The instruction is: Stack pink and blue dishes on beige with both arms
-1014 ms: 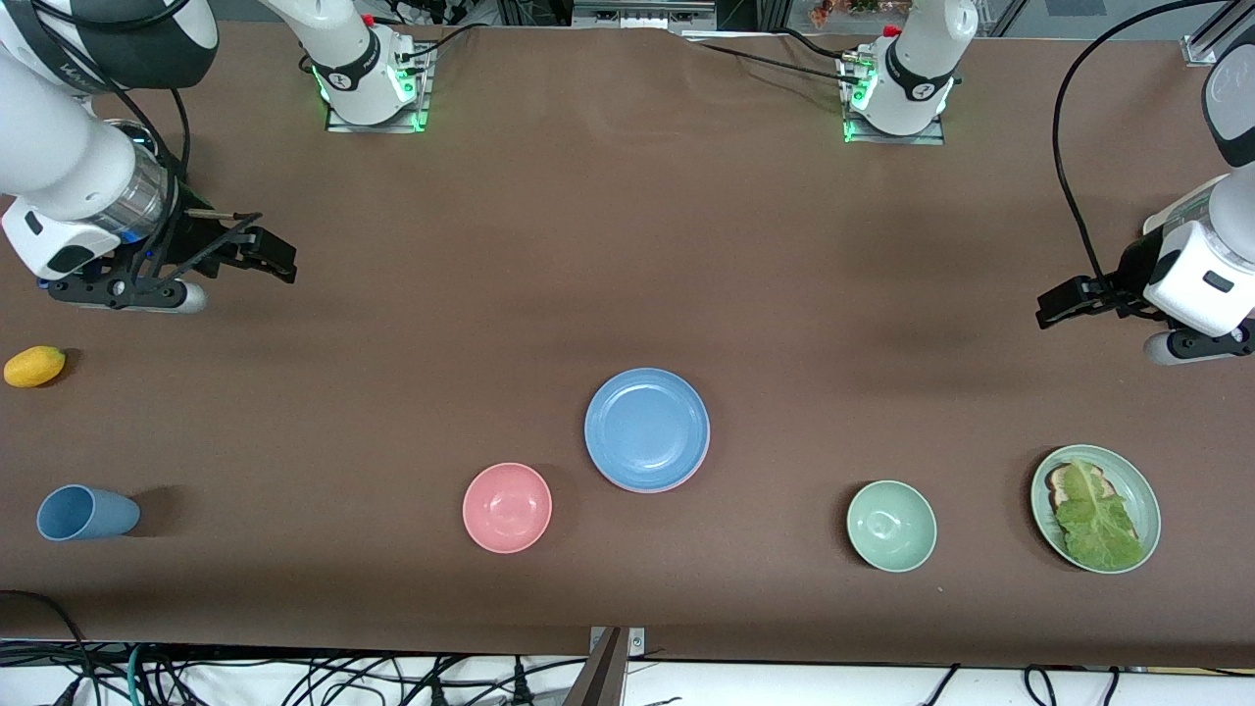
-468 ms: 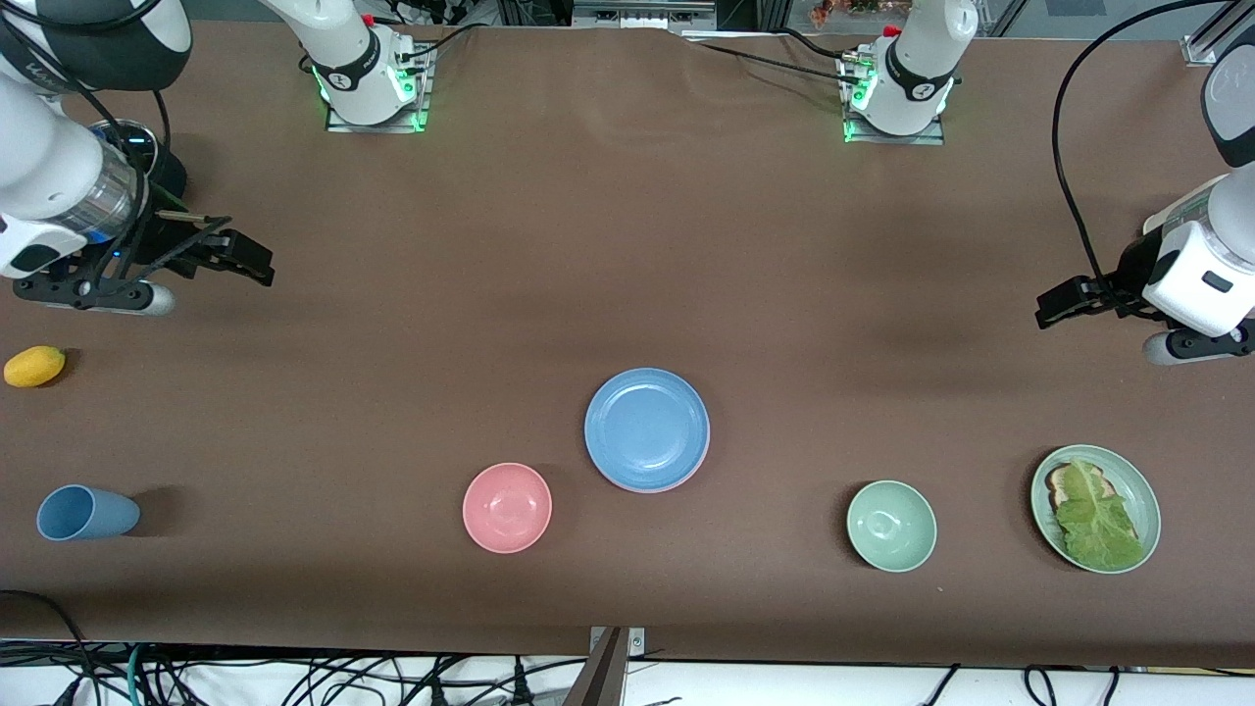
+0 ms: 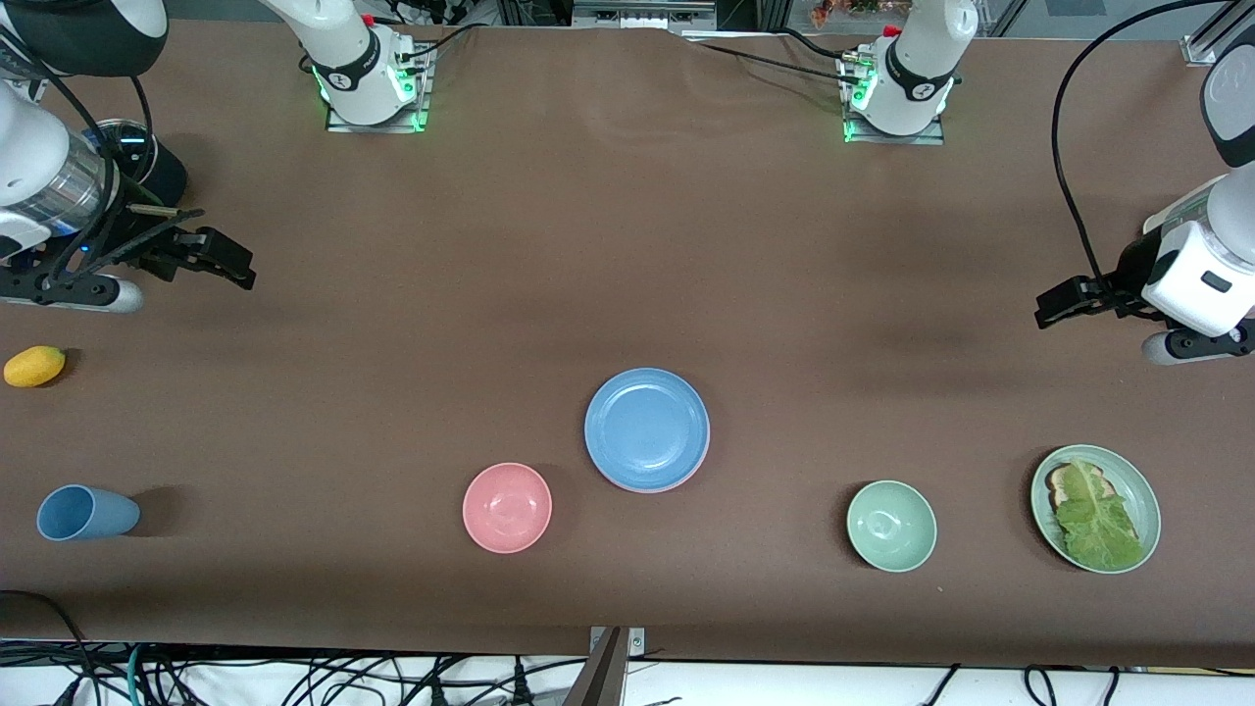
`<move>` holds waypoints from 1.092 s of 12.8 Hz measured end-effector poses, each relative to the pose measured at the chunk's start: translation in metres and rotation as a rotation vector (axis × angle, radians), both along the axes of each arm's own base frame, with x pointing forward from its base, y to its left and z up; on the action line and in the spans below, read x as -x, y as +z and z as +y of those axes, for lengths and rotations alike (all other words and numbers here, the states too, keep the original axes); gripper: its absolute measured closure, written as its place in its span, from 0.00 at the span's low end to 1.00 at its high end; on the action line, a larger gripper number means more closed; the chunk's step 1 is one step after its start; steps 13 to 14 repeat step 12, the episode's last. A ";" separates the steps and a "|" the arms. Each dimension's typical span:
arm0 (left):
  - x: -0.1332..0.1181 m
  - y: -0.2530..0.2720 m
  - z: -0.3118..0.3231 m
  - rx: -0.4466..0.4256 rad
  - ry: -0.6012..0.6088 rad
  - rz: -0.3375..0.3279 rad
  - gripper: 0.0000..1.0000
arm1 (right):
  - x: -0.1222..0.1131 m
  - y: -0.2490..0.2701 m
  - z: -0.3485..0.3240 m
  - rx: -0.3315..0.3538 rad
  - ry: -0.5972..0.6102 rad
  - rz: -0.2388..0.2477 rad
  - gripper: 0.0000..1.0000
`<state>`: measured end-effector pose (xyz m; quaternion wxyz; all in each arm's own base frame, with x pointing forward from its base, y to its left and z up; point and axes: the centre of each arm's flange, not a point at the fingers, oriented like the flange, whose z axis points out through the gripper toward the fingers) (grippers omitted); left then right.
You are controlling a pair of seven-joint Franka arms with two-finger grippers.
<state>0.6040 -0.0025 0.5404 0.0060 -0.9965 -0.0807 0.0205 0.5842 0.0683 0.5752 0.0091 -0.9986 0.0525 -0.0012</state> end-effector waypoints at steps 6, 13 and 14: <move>0.000 0.000 0.000 0.000 0.000 0.000 0.00 | -0.001 -0.002 0.001 0.007 0.031 0.001 0.00; 0.000 0.000 0.000 0.000 0.000 0.000 0.00 | -0.002 -0.004 -0.006 0.040 0.128 0.002 0.00; 0.000 0.000 0.000 0.000 0.000 0.000 0.00 | -0.002 -0.004 -0.006 0.040 0.128 0.002 0.00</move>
